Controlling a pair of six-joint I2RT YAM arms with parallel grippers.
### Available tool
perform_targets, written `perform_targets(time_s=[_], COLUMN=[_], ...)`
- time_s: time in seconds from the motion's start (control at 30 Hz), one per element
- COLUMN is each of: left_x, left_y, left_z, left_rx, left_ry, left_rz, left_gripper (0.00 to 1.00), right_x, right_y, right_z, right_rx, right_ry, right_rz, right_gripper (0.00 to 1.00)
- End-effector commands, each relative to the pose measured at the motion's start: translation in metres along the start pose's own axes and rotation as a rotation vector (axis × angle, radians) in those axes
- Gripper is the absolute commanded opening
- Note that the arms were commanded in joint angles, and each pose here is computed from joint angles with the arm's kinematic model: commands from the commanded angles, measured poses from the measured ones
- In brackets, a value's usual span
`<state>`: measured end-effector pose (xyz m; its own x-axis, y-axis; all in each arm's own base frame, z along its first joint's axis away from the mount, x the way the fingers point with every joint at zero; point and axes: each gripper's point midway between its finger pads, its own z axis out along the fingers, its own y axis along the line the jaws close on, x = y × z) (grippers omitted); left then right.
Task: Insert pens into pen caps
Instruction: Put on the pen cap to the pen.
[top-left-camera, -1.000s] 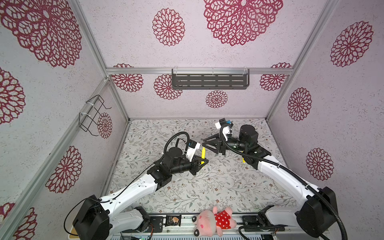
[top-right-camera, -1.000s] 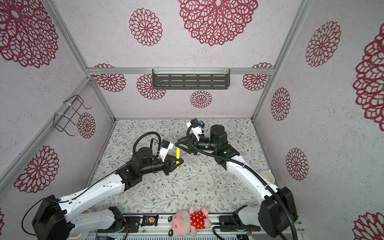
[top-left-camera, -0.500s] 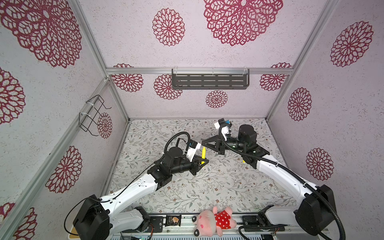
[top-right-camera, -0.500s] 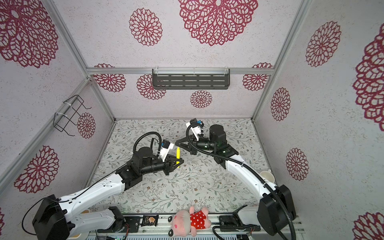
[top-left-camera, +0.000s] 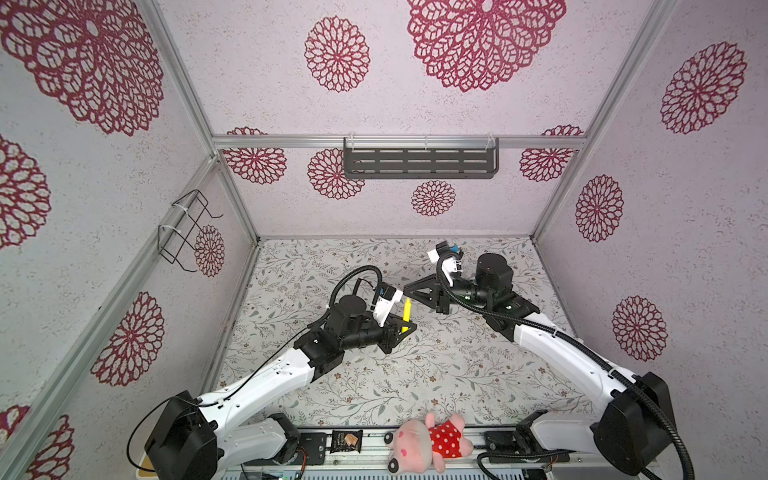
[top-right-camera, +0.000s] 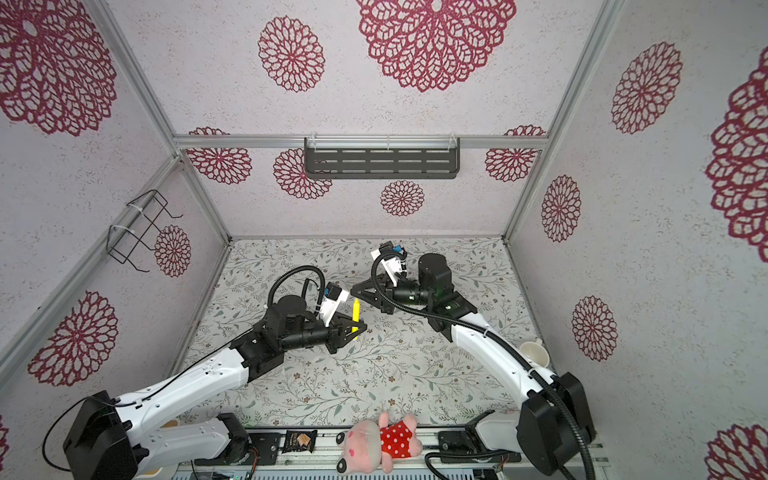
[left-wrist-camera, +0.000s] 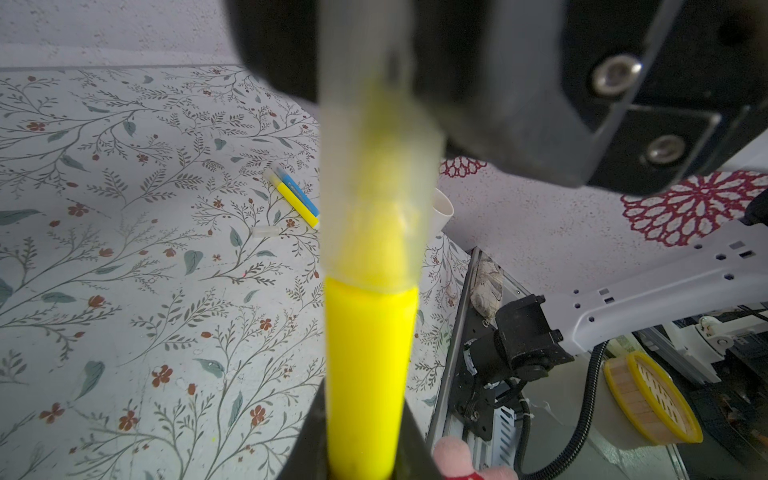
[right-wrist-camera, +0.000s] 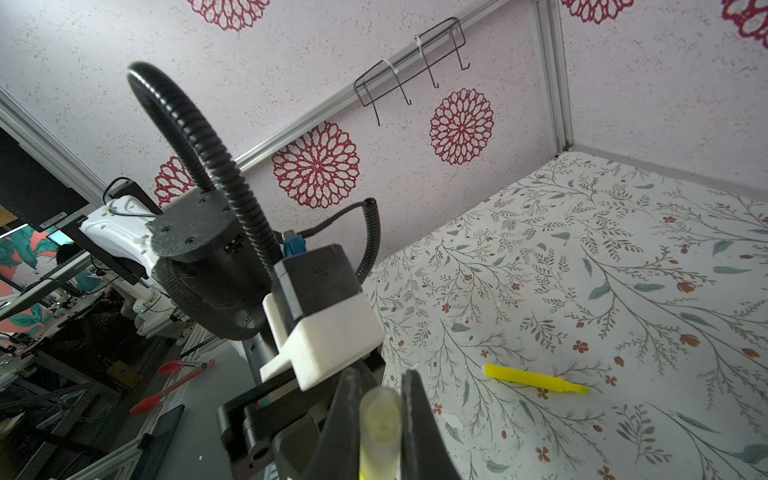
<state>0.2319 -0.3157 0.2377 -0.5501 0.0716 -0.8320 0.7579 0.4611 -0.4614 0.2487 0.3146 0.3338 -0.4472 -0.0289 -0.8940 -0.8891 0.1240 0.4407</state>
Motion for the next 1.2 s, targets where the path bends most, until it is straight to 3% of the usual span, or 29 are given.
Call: perform_targets(time_s=[0.0,1.17], left_x=[-0.044,-0.095], left_y=[-0.024,-0.052], left_z=[-0.014,-0.054], left_rx=[0.056,0.166], left_ry=[-0.127,-0.279], left_rz=[0.068,0.100], left_gripper=[0.00,0.00], right_x=[0.029,0.131], right_y=[0.015,0.007], right_z=[0.002,0.007], right_rx=[-0.034,0.138], right_ry=[0.075,0.352], right_rz=[-0.031,0.037], right_gripper=[0.00,0.00])
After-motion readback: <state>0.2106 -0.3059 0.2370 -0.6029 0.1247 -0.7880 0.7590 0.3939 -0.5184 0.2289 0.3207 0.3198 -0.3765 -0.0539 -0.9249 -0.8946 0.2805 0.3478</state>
